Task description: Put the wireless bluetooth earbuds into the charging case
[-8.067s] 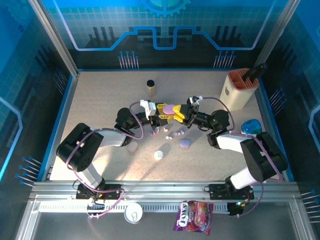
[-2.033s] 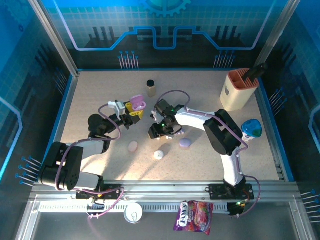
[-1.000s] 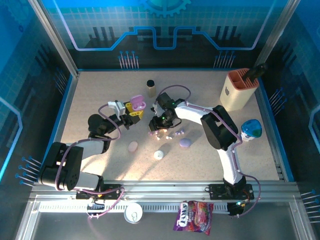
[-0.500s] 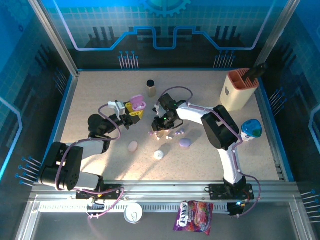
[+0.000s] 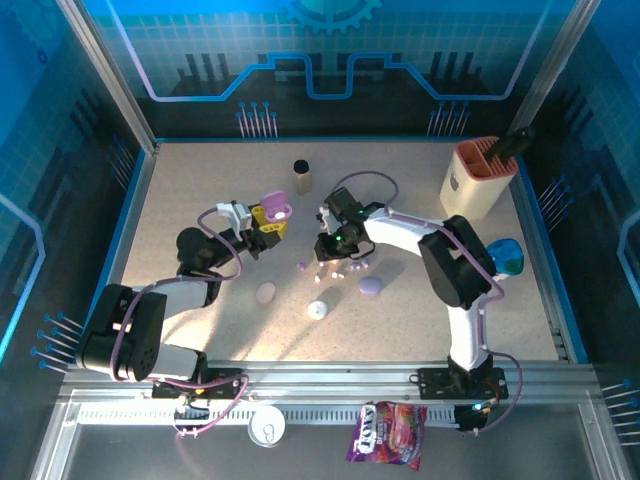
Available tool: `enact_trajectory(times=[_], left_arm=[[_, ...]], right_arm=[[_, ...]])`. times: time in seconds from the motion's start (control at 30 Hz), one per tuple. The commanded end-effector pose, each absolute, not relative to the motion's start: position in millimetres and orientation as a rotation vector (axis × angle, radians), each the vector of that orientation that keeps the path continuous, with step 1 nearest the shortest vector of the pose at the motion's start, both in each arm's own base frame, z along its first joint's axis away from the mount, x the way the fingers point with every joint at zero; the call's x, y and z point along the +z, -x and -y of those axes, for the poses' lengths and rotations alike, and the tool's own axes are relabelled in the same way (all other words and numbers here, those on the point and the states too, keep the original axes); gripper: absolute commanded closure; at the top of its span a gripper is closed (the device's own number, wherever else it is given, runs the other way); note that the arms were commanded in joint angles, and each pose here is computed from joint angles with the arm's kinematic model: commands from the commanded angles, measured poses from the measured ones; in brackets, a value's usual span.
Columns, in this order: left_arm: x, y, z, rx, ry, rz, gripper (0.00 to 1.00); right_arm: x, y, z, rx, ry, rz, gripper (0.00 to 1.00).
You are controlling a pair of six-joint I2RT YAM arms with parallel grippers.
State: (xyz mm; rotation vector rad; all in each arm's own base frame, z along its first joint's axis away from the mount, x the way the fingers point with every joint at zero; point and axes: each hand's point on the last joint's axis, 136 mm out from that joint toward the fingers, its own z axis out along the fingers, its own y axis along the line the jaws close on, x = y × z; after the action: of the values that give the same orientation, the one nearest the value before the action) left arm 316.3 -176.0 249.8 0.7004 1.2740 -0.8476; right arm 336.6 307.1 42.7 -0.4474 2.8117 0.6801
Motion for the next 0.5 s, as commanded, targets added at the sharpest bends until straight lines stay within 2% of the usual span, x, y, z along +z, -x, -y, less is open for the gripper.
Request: enact_trajectory(times=[0.0, 0.2, 0.47], left_arm=[[249.6, -316.4, 174.7, -0.823, -0.721, -1.260, 0.63], [244.5, -319.8, 176.9, -0.831, -0.723, -1.269, 0.63], [238.3, -325.1, 181.2, -0.863, -0.731, -1.276, 0.63]], right_arm=[[64.1, -356.7, -276.4, 0.485, 0.270, -2.737, 0.83], [62.4, -355.4, -222.1, 0.055, 0.140, -2.756, 0.85], [70.7, -348.2, -189.0, -0.281, 0.087, -2.721, 0.87]])
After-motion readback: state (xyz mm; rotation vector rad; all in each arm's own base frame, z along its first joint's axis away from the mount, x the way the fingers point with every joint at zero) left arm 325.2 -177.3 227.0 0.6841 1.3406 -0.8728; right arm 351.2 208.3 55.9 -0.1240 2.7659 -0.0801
